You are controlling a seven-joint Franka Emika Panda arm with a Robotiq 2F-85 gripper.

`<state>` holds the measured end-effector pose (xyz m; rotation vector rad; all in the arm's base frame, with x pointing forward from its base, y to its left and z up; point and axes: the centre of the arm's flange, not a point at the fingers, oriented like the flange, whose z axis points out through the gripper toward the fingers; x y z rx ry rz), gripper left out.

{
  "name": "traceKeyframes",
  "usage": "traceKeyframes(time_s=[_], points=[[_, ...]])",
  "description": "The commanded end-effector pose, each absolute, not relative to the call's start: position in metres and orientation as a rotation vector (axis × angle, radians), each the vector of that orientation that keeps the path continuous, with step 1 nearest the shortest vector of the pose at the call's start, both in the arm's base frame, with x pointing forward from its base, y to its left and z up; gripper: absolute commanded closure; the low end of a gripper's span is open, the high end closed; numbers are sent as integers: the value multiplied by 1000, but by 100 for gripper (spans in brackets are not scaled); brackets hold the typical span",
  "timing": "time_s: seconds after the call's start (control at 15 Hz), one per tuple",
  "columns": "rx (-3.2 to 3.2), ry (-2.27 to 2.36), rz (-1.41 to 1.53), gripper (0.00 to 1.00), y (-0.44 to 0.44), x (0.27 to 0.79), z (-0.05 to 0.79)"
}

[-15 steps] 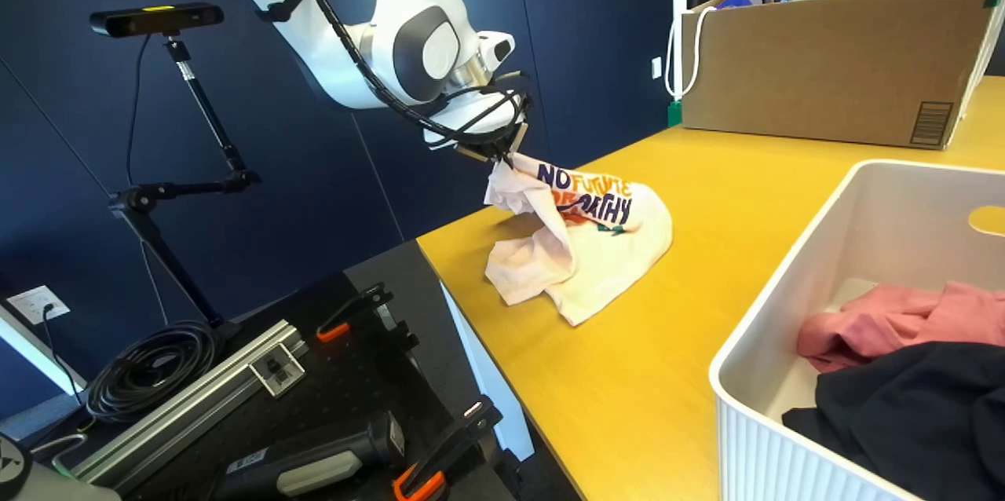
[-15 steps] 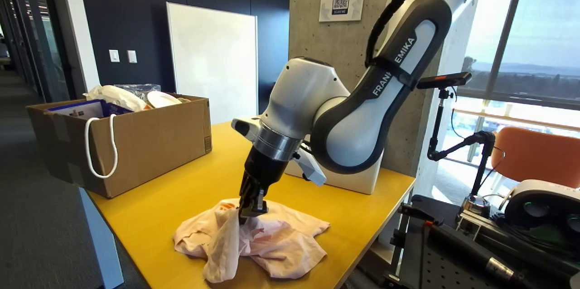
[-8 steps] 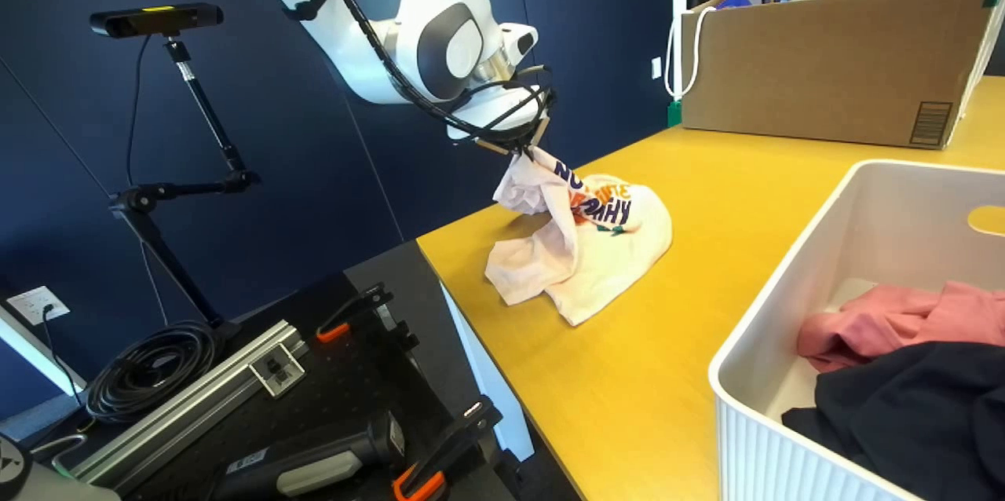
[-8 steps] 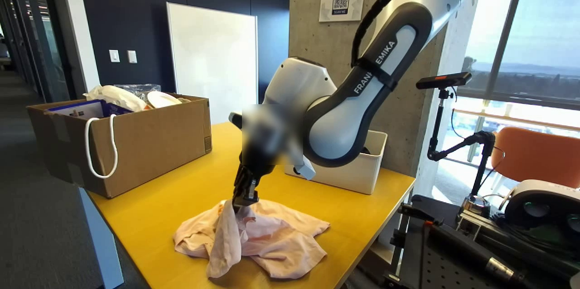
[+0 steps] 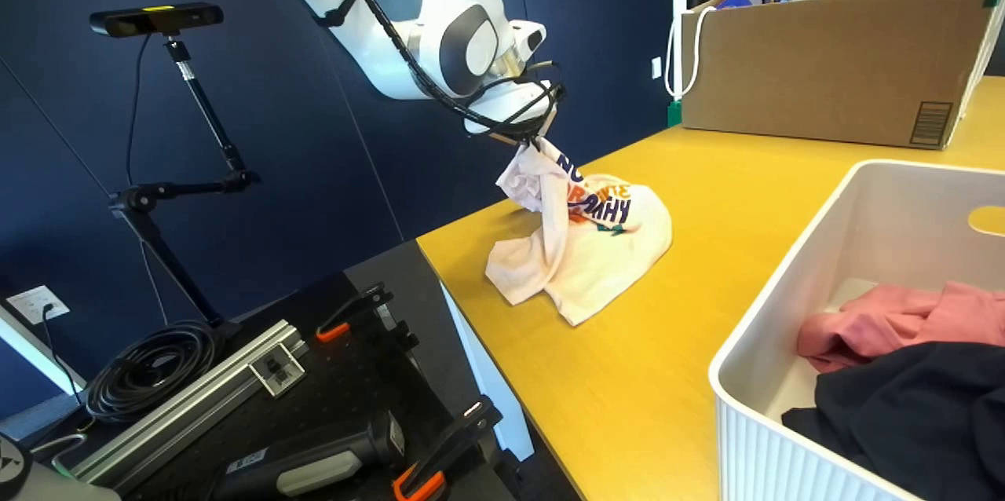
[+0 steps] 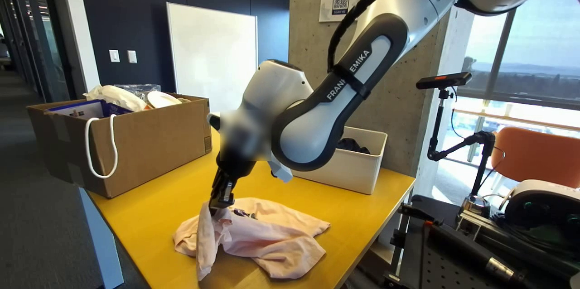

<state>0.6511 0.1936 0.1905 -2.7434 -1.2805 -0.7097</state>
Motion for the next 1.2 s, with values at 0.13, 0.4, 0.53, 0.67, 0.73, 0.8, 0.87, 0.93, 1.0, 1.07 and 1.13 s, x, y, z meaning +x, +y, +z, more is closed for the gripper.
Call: traceKeyframes(time_s=[0.13,0.4,0.53,0.67,0.73,0.8,0.87,0.93,1.0,1.07,1.13], points=[[-2716,-1310,-697,99,218,668,183],[-2737,-1271,-685,56,215,664,191],[-2762,-1229,-668,41,210,657,199],[-2791,-1171,-612,28,203,649,205],[-2807,-1134,-565,19,199,643,205],[-2822,-1106,-512,13,196,637,206],[-2848,-1078,-464,5,194,626,204],[-2870,-1053,-418,1,191,618,202],[-2896,-1029,-361,0,187,607,200],[-2916,-1005,-319,0,182,598,199],[-2949,-975,-278,0,177,590,196]])
